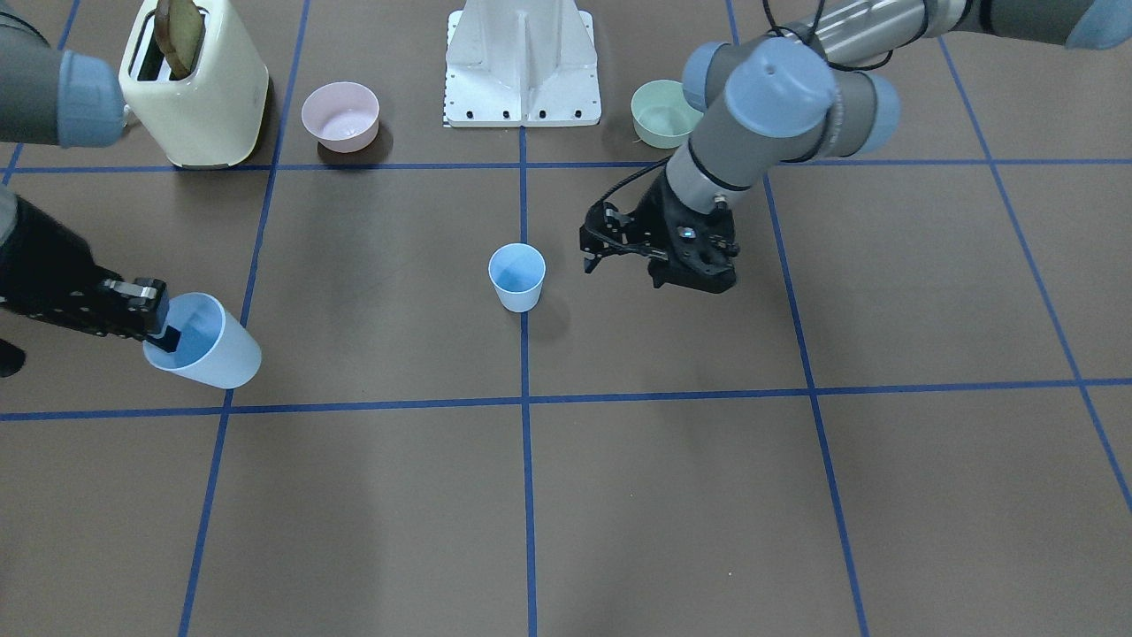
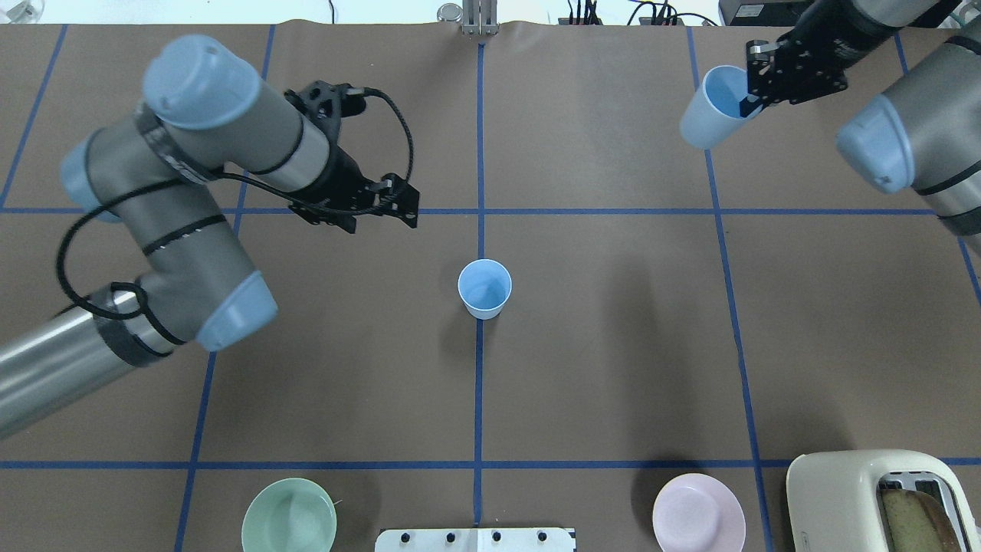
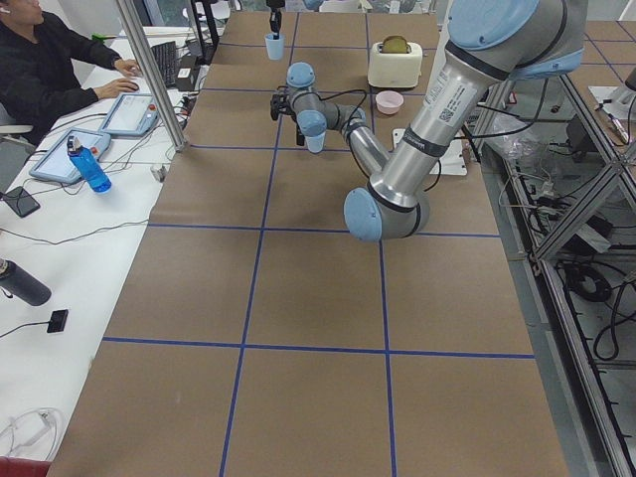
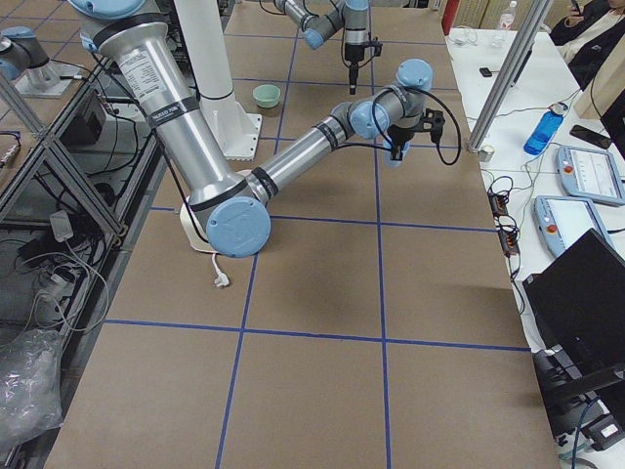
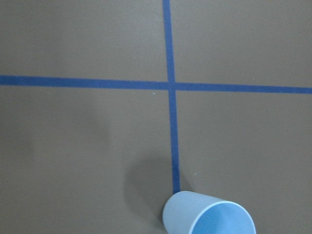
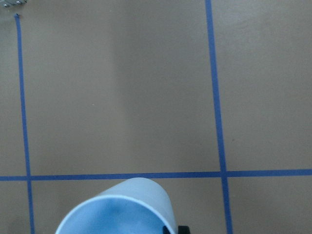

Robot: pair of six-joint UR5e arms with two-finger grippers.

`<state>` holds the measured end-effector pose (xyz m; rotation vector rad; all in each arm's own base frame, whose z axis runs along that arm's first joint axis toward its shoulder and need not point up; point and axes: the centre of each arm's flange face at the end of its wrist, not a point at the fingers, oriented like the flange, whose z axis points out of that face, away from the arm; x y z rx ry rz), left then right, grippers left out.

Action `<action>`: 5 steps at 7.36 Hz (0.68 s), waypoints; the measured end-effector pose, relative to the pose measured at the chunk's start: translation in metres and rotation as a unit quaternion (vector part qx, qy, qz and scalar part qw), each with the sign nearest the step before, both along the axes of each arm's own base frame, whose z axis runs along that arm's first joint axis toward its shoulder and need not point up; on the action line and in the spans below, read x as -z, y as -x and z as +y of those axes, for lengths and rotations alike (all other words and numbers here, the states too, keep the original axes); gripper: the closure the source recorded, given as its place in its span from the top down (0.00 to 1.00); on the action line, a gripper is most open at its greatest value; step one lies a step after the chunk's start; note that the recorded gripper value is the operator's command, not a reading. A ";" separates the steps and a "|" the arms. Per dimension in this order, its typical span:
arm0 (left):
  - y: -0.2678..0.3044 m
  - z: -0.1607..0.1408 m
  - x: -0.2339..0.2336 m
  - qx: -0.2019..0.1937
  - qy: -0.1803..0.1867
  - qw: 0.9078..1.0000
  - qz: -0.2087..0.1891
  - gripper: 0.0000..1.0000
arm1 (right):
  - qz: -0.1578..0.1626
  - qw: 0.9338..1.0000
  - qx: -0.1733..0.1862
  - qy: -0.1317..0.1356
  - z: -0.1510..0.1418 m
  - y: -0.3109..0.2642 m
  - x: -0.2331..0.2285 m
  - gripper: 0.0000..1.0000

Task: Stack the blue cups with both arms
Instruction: 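Release cup at centre, withdraw left gripper while right gripper lifts its cup, then lower the held cup with the right gripper into the centre cup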

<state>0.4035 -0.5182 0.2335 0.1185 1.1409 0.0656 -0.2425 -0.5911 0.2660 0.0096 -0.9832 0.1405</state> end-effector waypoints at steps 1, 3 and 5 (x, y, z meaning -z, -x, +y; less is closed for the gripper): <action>0.052 -0.023 -0.032 -0.006 -0.023 1.000 -0.008 0.98 | 0.005 1.000 -0.010 0.009 0.020 0.048 0.032 0.00; 0.149 -0.069 -0.092 -0.007 -0.059 0.998 -0.028 0.98 | 0.010 0.999 -0.029 0.019 0.066 0.137 0.084 0.00; 0.223 -0.107 -0.142 -0.004 -0.084 0.995 -0.048 0.98 | 0.010 0.999 -0.045 0.022 0.111 0.201 0.116 0.00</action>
